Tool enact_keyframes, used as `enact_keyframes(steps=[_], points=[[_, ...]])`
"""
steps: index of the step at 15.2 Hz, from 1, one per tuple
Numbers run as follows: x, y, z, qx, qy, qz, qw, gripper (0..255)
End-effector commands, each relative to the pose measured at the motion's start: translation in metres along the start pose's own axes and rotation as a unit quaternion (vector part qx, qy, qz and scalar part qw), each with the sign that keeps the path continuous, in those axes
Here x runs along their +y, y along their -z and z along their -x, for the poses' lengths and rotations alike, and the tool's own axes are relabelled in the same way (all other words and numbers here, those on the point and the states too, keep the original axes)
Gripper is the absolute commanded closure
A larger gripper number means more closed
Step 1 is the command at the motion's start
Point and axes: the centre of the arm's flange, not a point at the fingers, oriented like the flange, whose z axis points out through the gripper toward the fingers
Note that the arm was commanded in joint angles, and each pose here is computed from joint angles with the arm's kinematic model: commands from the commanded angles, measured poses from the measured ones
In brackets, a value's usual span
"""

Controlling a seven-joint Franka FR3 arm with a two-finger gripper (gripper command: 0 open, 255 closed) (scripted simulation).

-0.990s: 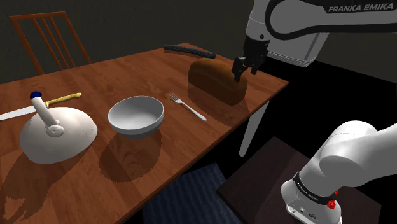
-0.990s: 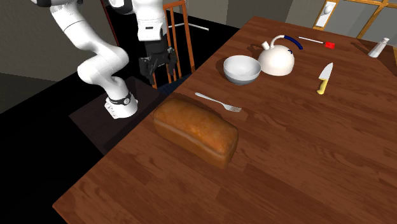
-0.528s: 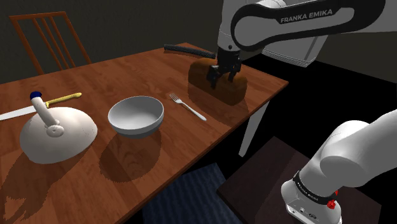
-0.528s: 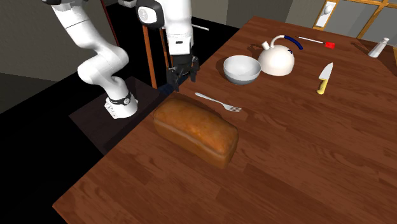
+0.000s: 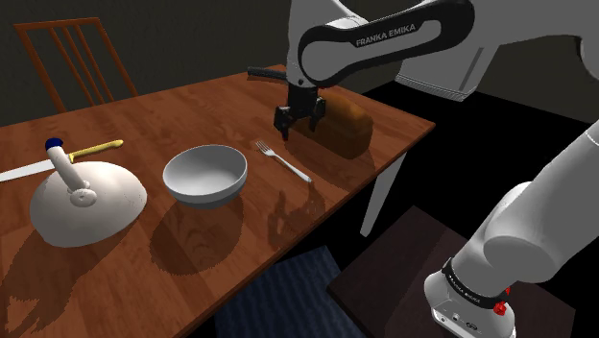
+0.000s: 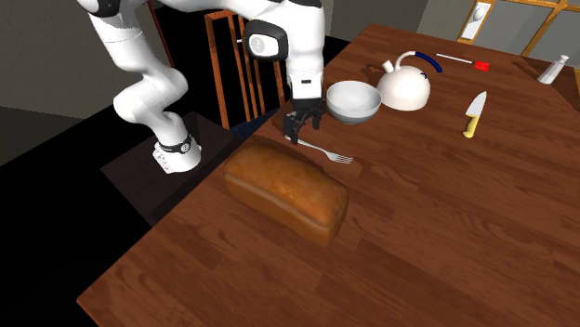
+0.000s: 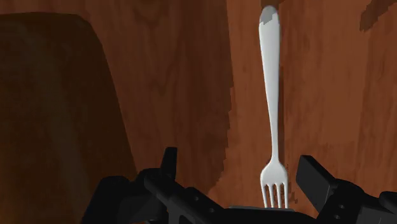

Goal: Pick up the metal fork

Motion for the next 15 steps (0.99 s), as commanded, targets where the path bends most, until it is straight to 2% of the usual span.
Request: enact_keyframes(steps=[1, 6, 15], points=[[-0.015, -0.015, -0.015, -0.003, -0.003, -0.005, 1.0000, 0], [-0.056, -0.044, -0.056, -0.011, -0.010, -0.018, 0.9997, 0], [-0.058, -0.084, -0.052, -0.011, -0.010, -0.018, 0.9997, 0]])
